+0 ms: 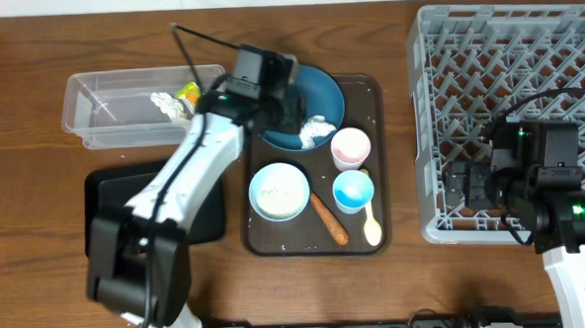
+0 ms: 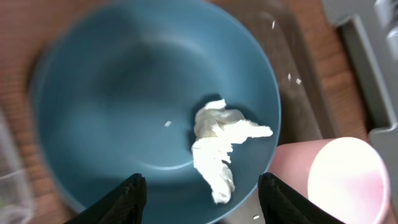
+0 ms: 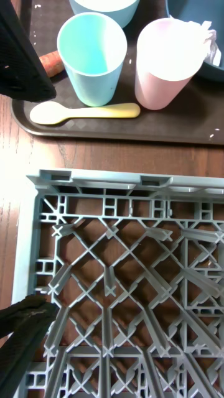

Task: Sort waste into correct bins and load items into the dishwasher rack
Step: 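Grasp the white tissue on the blue plate and drop it in container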

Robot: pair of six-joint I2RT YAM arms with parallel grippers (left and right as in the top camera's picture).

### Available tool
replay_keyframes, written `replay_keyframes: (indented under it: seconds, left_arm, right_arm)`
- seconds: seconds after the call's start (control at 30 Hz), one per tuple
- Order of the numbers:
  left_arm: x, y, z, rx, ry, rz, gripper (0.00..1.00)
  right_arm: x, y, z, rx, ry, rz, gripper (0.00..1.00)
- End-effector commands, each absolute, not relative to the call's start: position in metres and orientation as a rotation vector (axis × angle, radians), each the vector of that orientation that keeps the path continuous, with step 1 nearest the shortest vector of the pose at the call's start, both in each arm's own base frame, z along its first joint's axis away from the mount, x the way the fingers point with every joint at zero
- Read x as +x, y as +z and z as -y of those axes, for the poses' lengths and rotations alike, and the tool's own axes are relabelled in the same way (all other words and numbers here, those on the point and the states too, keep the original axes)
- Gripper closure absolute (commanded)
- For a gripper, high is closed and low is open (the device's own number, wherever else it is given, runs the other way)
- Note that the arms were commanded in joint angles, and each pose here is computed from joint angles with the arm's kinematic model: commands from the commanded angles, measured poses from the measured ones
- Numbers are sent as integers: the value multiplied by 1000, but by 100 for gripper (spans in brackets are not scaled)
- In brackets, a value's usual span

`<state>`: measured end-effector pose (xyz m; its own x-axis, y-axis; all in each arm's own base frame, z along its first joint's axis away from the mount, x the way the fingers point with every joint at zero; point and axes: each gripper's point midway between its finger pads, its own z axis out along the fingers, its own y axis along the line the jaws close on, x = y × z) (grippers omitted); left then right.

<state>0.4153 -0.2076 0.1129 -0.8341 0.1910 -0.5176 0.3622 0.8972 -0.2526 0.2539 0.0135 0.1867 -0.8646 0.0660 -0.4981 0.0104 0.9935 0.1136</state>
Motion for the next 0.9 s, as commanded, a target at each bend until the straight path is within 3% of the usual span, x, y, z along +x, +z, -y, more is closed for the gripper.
replay_keyframes:
  seconds: [0.0, 0.43, 0.53, 0.73, 0.87]
  left_arm:
    - [413, 85, 215, 445, -434, -2608, 37]
    - [412, 21, 233, 495, -426, -2687, 36]
    - [411, 16, 232, 496, -422, -2700, 48]
    - [411, 17, 232, 495, -423, -2698, 91]
    - [416, 33, 230, 485, -420, -2663, 94]
  right_arm:
    - [257, 194, -12, 70, 147, -2595, 1]
    - [257, 194, -12, 70, 147, -2595, 1]
    - [257, 194, -12, 70, 147, -2595, 1]
    - [257, 194, -12, 70, 147, -2594, 1]
    - [257, 194, -12, 70, 147, -2595, 1]
